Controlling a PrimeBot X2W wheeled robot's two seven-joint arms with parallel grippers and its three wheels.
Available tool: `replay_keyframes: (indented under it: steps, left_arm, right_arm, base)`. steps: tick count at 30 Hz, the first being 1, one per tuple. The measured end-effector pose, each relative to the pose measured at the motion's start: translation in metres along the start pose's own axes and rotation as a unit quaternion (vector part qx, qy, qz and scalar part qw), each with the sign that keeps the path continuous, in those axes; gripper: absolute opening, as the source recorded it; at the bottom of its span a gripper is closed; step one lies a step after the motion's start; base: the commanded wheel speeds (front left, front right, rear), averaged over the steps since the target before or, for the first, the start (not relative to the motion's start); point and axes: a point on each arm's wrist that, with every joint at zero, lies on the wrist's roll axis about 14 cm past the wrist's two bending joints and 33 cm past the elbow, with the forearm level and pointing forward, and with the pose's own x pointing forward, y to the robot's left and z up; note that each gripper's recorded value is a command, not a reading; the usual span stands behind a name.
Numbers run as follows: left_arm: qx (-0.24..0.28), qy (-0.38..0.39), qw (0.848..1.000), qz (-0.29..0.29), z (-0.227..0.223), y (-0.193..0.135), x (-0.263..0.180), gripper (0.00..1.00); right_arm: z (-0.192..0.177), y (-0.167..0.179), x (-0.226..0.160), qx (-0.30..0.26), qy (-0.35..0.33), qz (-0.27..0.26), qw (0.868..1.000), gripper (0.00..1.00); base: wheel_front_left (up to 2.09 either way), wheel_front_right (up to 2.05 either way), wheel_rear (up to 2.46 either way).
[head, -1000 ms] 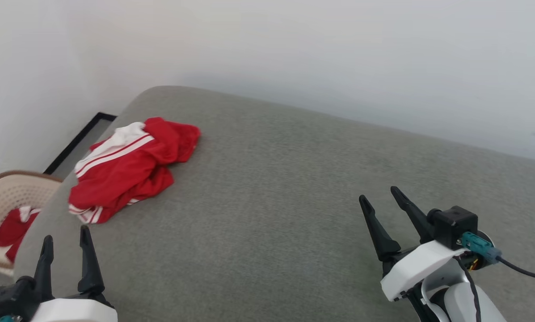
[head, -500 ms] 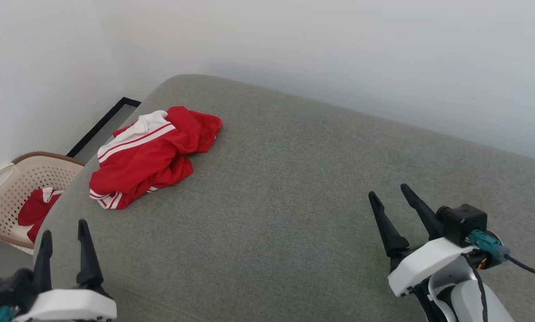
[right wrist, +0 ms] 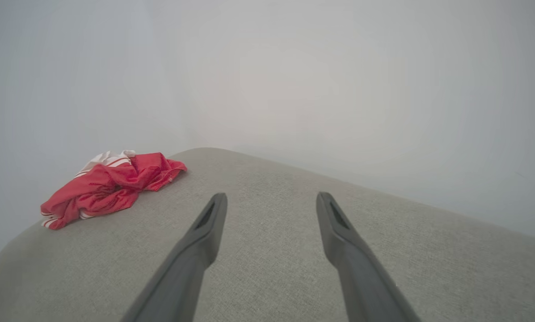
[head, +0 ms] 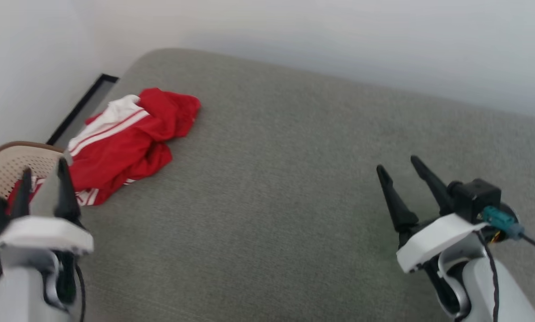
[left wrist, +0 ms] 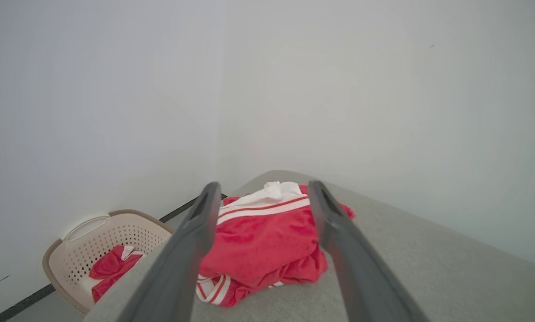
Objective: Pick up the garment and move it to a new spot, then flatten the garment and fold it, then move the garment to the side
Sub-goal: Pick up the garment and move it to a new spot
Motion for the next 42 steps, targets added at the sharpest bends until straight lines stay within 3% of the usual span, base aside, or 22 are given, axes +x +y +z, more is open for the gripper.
replay_keyframes:
  steps: [10, 20, 30, 42]
  left_arm:
    - [0.021, 0.037, 0.999, -0.016, -0.017, -0.025, 0.079, 1.00]
    - [0.039, 0.159, 0.986, 0.010, -0.084, -0.033, 0.132, 1.00]
    - [0.075, 0.283, 0.954, 0.069, -0.130, -0.012, 0.146, 1.00]
    - [0.087, 0.424, 0.900, 0.061, -0.185, -0.024, 0.137, 1.00]
  right_arm:
    - [-0.011, -0.045, 0.010, -0.007, 0.013, -0.030, 0.999, 1.00]
    - [-0.031, -0.081, 0.013, -0.009, 0.038, -0.051, 0.998, 1.00]
    - [-0.045, -0.101, 0.010, -0.014, 0.065, -0.063, 0.996, 1.00]
    - [-0.062, -0.117, 0.012, -0.014, 0.088, -0.070, 0.994, 1.00]
  base:
    - [0.00, 0.00, 0.00]
    - [0.00, 0.00, 0.00]
    - [0.00, 0.00, 0.00]
    - [0.00, 0.00, 0.00]
